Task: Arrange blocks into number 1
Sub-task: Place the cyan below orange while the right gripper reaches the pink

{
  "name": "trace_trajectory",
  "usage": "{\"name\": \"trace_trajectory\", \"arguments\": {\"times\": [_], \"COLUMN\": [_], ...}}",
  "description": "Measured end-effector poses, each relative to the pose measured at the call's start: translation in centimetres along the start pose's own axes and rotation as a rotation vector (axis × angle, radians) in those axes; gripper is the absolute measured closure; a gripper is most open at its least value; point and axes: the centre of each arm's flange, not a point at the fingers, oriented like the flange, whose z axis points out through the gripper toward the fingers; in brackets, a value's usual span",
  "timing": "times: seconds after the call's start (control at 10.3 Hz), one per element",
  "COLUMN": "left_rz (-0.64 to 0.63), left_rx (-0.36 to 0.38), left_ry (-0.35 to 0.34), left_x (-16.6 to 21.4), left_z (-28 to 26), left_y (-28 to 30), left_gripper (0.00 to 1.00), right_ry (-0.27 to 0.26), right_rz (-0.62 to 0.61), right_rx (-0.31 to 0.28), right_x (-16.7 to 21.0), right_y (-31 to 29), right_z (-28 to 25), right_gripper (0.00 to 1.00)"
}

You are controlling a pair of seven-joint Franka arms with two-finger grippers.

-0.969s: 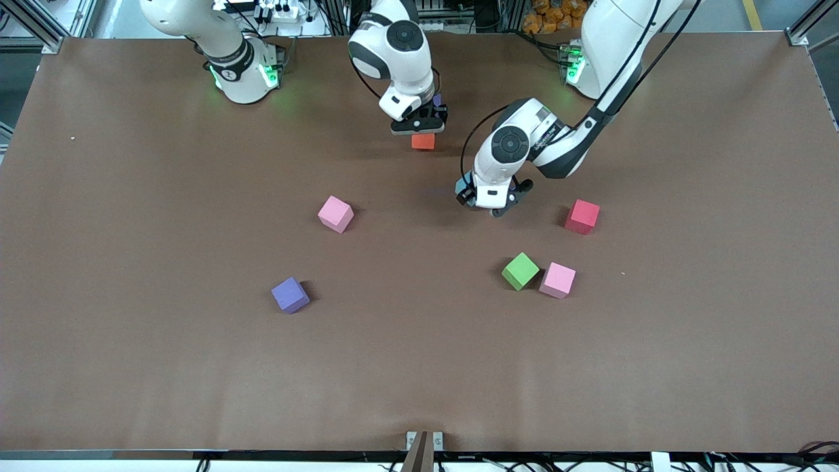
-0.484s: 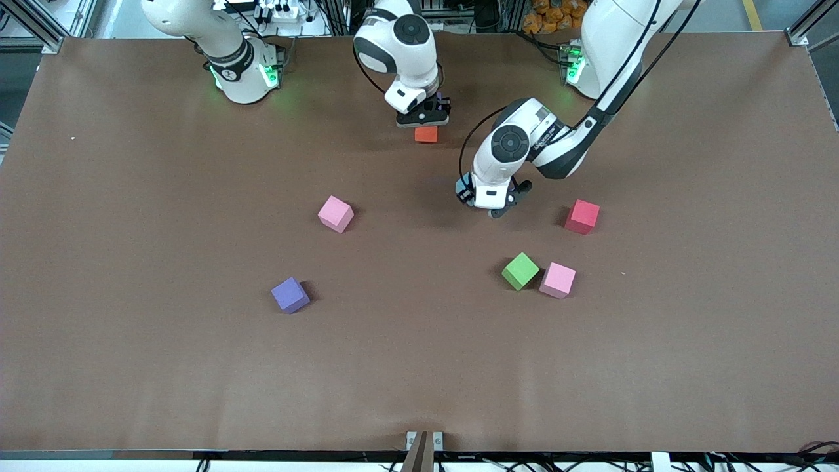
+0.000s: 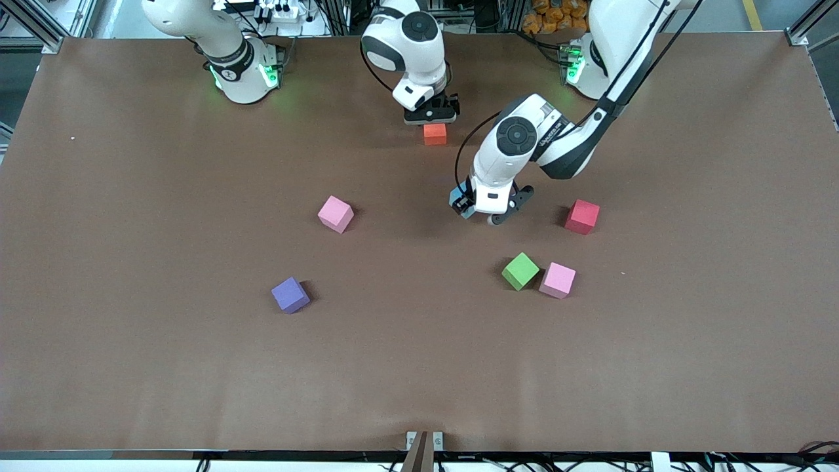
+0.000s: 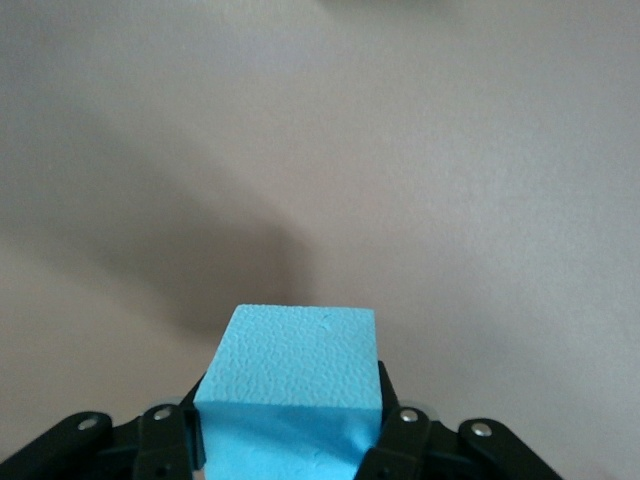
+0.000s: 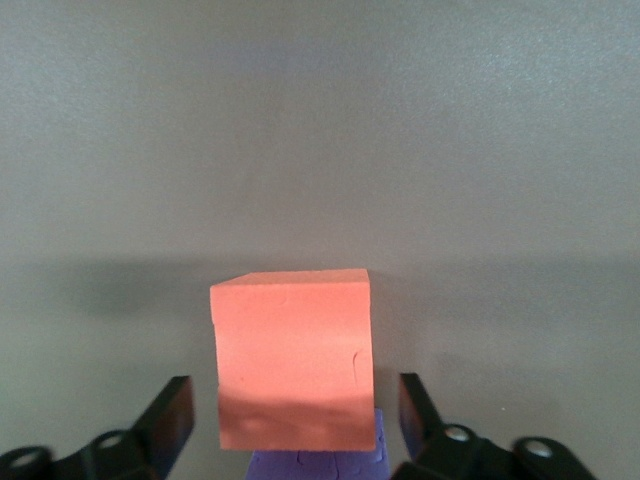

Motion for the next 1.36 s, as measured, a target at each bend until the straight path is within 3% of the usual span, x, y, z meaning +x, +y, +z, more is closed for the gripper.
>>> {"name": "trace_trajectory", "arguments": {"times": [0.29, 0.48, 0.58, 0.78, 1.07, 1.36], "left_rz": [0.022, 0.046, 0.088, 0.190, 0.340, 0.502], "left_rx": [-0.003, -0.011, -0.009, 0.006, 0.043, 0.070], "left_ry": [0.004, 0.007, 0.007, 0.000, -0.018, -0.042], "left_x": [0.5, -0.3, -1.5, -5.1, -10.7, -12.3], "left_z": [-0.1, -0.6, -0.4, 0.4, 2.5, 4.1], "left_y": [0.0, 0.4, 0.6, 0.7, 0.2, -0.4], "left_gripper": [0.41, 0.41, 0.41, 0.41, 0.41, 0.41], "right_ry": [0.009, 0.038, 0.073, 0.108, 0.110, 0.111], "right_rz": [0.023, 0.078, 0.088, 0.117, 0.302, 0.492], "right_rx": [0.021, 0.058, 0.054, -0.010, -0.056, -0.056], "right_x": [1.5, 5.0, 7.0, 11.5, 19.0, 24.2], "right_y": [0.6, 3.4, 5.8, 12.0, 21.5, 29.7], "right_z": [-1.4, -5.7, -8.1, -11.7, -14.3, -13.6], "right_gripper": [0.00, 0.00, 0.00, 0.00, 0.00, 0.00]}}
